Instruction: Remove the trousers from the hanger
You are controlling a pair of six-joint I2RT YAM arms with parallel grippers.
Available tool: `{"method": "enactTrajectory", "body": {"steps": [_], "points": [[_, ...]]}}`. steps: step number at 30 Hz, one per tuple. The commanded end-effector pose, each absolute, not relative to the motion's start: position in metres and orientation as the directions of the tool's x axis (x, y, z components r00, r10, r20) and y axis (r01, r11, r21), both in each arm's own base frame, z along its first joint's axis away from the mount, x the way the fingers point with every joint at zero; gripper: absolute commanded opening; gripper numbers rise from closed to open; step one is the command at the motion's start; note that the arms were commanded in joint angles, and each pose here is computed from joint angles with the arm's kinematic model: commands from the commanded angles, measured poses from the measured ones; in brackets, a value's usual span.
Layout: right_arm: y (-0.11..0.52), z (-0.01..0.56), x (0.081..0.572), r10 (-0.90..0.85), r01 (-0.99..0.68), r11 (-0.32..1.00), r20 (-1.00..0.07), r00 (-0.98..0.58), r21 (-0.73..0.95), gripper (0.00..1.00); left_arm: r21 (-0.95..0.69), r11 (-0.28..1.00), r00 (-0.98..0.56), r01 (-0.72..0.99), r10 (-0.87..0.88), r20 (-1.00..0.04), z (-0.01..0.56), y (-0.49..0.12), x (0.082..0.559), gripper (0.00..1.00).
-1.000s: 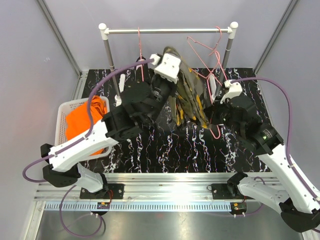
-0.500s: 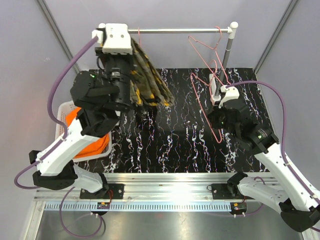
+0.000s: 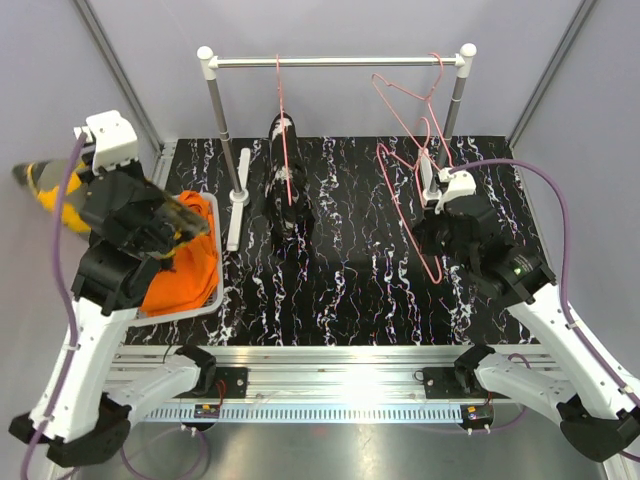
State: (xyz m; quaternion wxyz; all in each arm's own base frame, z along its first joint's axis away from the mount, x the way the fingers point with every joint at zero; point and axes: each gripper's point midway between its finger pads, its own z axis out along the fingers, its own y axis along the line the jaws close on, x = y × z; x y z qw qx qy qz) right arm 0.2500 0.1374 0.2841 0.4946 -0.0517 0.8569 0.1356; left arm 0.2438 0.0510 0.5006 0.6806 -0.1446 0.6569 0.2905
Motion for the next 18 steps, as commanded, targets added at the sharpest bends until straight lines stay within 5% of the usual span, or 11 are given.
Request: {"method": "enactTrajectory", "body": {"steps": [1, 7, 18], "points": [[0.150, 0.320, 0.256, 0.101, -0.279, 0.931, -0.901, -0.423, 0.236, 0.00, 0.286, 0.675, -0.230, -0.680, 0.173, -0.958, 0.432, 0.089, 0.236, 0.00], [0.161, 0.327, 0.253, 0.116, -0.333, 0.903, -0.901, -0.417, 0.271, 0.00, 0.382, 0.576, -0.361, -0.723, 0.156, -0.919, 0.364, 0.118, 0.209, 0.00], [0.170, 0.322, 0.255, 0.132, -0.353, 0.888, -0.897, -0.422, 0.296, 0.00, 0.562, 0.654, -0.532, -0.506, 0.276, -0.800, 0.311, 0.091, 0.275, 0.00]]}}
